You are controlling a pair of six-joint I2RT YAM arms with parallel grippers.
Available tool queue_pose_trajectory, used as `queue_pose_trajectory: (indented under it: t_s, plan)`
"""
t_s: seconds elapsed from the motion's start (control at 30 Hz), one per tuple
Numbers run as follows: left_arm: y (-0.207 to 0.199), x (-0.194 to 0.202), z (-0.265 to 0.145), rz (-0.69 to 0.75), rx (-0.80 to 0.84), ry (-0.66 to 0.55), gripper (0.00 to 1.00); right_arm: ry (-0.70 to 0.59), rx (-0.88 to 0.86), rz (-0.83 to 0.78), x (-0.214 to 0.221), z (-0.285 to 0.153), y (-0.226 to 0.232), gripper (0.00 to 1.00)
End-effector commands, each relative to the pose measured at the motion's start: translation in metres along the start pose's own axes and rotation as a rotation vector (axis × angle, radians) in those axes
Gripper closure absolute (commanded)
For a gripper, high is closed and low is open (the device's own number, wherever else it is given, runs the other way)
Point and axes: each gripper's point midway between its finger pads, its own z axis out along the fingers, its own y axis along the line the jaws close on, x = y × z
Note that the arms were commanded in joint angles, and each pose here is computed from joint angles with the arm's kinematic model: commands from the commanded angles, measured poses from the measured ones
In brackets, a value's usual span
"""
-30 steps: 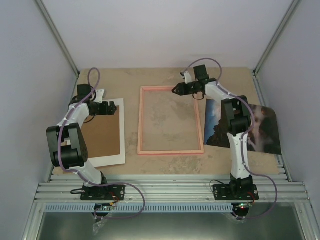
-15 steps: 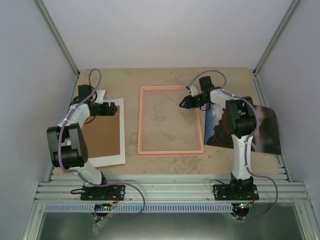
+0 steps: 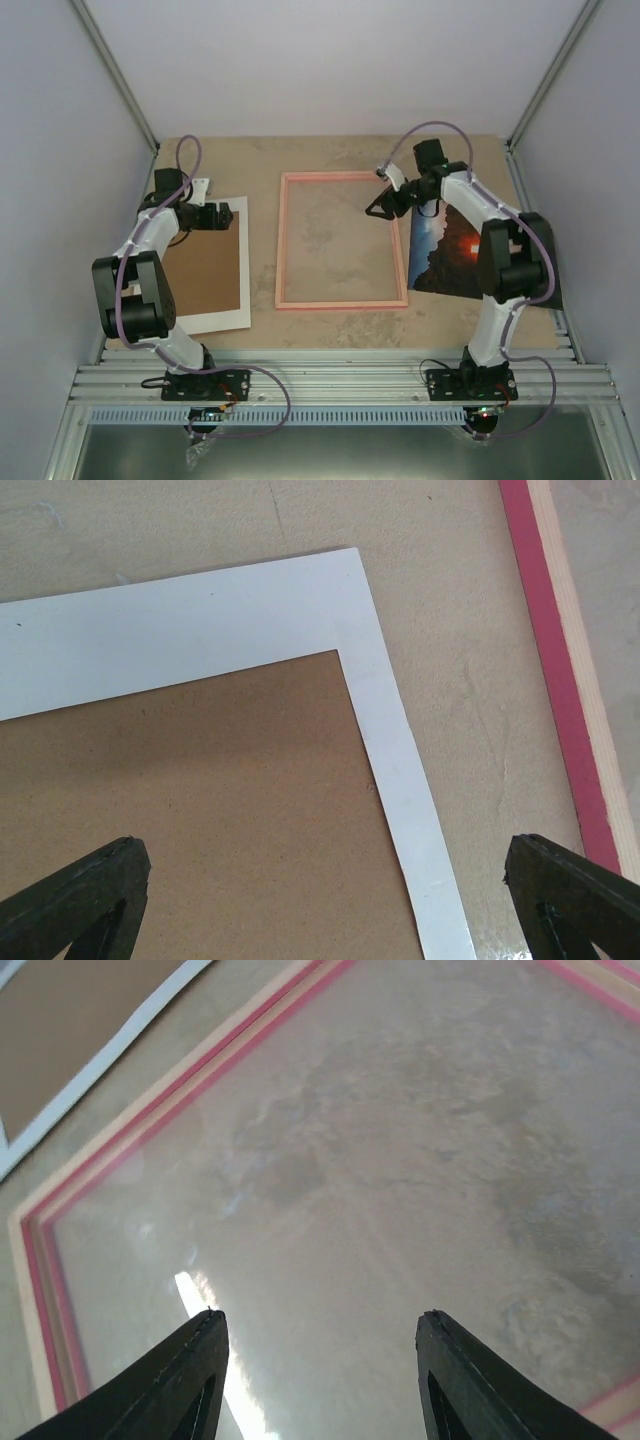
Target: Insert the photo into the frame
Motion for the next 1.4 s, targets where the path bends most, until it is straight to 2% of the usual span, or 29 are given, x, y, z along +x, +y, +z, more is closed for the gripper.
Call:
queue_pose_trajectory:
  t_s: [0.0,0.13,0.37,0.67,0.8,0.9,1.03,1.13,1.23,1.37]
  plan:
    - [-0.005,-0.006,-0.007,0.038,0.002,-0.028,0.01,0.119,-0.053,-0.205,0.045,-0.008,0.025,0.47]
    - [-0.006,-0.006,-0.006,0.037,0.014,-0.027,0.01,0.191,-0.072,-0.320,0.086,-0.005,0.042,0.47]
    - [-0.017,0.000,0.003,0.055,0.036,0.000,0.01,0.308,0.024,-0.535,0.131,0.017,0.052,0.51]
    - [-0.017,0.006,-0.002,0.096,0.006,0.046,0.01,0.346,0.089,-0.523,0.146,0.033,0.032,0.53]
    - [-0.019,0.018,-0.016,0.189,-0.005,0.093,0.01,0.350,0.116,-0.523,0.147,0.035,0.028,0.53]
    - [-0.023,0.036,-0.033,0.281,-0.007,0.145,0.00,0.321,0.126,-0.526,0.133,0.031,0.033,0.52]
    - [-0.018,0.061,-0.056,0.363,-0.076,0.189,0.01,0.214,0.135,-0.515,0.093,0.017,0.047,0.45]
    - [-0.016,0.071,-0.062,0.341,-0.097,0.222,0.01,0.133,0.131,-0.483,0.059,0.008,0.057,0.32]
    - [-0.020,0.064,-0.066,0.291,-0.091,0.189,0.01,0.044,0.105,-0.423,0.025,0.003,0.068,0.20]
    - [-0.012,0.048,-0.066,0.203,-0.151,0.123,0.01,-0.110,0.045,-0.302,-0.028,0.000,0.086,0.16]
